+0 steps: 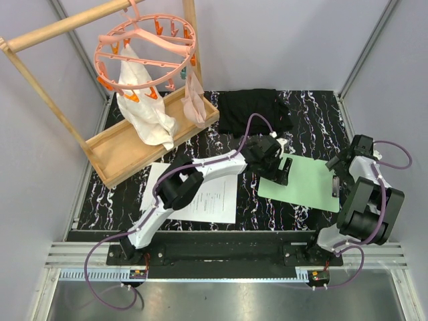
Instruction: Put the files into the folder
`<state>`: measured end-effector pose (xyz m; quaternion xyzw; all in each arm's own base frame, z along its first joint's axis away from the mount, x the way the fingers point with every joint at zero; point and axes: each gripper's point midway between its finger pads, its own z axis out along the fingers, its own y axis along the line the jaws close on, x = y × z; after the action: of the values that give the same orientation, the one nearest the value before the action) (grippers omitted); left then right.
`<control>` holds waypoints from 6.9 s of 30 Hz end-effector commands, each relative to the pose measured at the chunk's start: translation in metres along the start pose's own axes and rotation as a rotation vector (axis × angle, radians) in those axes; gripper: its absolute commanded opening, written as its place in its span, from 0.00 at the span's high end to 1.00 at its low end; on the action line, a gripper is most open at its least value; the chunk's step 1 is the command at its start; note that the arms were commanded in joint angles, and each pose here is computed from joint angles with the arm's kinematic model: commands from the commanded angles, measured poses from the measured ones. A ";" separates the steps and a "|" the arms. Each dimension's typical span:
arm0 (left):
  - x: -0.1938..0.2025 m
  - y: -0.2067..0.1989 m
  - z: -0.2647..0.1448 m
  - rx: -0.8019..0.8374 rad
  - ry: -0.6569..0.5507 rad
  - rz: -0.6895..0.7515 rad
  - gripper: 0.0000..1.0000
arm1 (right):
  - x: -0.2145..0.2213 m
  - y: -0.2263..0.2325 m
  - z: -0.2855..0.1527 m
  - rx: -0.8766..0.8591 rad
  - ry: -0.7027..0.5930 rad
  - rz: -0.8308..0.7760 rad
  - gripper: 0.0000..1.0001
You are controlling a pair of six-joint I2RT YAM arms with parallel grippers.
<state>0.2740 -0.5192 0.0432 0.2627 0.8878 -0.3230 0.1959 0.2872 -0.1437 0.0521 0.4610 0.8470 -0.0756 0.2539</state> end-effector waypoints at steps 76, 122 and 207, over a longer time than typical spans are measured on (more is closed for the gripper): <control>0.161 0.165 -0.209 -0.458 -0.288 -0.492 0.05 | 0.405 0.150 -0.185 -0.957 0.670 -0.592 0.18; 0.187 0.172 -0.211 -0.450 -0.298 -0.539 0.05 | 0.409 0.189 -0.231 -1.307 0.687 -0.551 0.06; 0.202 0.256 -0.265 -0.786 -0.297 -0.844 0.01 | 0.410 0.263 -0.306 -1.262 0.440 -0.696 0.00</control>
<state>0.2283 -0.1033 0.0218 -0.2446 0.9294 -0.0502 0.2717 0.2093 0.3951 0.0774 -0.0572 0.9094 0.3474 0.2214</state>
